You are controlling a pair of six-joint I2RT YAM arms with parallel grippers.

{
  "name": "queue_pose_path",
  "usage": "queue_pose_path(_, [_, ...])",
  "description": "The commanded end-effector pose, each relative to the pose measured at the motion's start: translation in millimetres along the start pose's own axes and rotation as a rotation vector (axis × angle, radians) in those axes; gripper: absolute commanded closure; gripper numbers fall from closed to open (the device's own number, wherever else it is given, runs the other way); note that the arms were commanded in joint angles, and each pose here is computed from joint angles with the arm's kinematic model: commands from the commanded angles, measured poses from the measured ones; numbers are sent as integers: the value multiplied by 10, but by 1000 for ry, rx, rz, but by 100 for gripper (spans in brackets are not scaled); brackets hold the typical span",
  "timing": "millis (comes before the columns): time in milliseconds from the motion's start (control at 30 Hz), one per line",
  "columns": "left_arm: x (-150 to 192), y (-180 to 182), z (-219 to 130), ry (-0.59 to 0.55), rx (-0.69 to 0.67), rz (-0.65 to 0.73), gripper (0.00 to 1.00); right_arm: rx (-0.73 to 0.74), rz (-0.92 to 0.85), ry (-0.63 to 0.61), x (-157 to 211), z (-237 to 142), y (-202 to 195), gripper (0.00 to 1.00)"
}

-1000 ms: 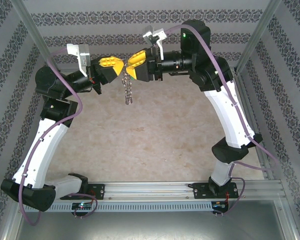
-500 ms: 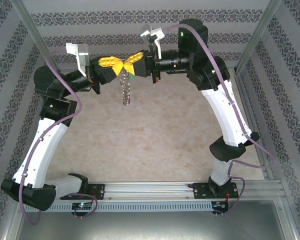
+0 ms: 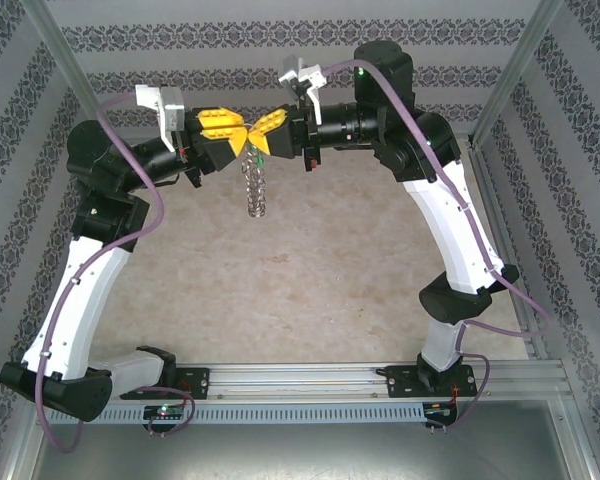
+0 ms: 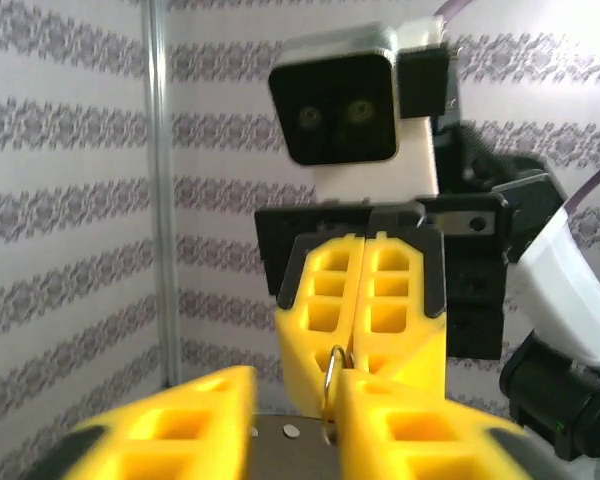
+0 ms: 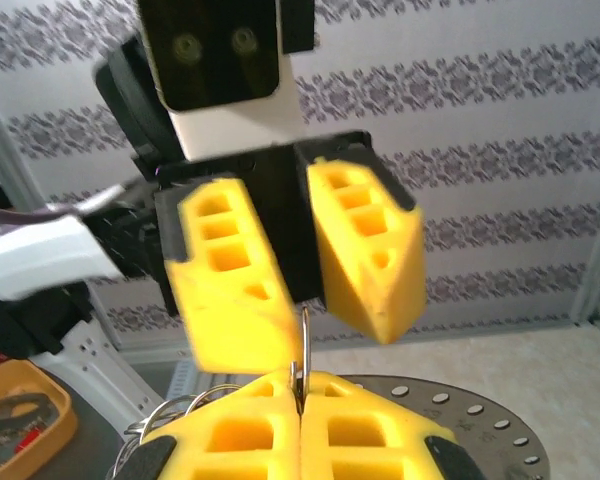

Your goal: Put the keys on the keyring

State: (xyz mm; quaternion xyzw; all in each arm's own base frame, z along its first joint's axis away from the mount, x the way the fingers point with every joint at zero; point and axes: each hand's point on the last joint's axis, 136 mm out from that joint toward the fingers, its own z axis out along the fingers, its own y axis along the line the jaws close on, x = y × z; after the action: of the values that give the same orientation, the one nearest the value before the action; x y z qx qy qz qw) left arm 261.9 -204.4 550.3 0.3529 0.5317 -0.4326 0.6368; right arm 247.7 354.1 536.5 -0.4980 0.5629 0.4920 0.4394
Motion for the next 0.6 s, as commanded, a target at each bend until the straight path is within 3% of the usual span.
queue_pose_path(0, [254, -55, -171, 171, -68, 106, 63, 113, -57, 84, 170, -109, -98, 100])
queue_pose_path(233, [469, -99, -310, 357, -97, 157, 60, 154, -85, 259, 604, -172, -176, 100])
queue_pose_path(567, [616, -314, -255, 484, -34, 180, 60, 92, -113, 303, 740, -91, -29, 100])
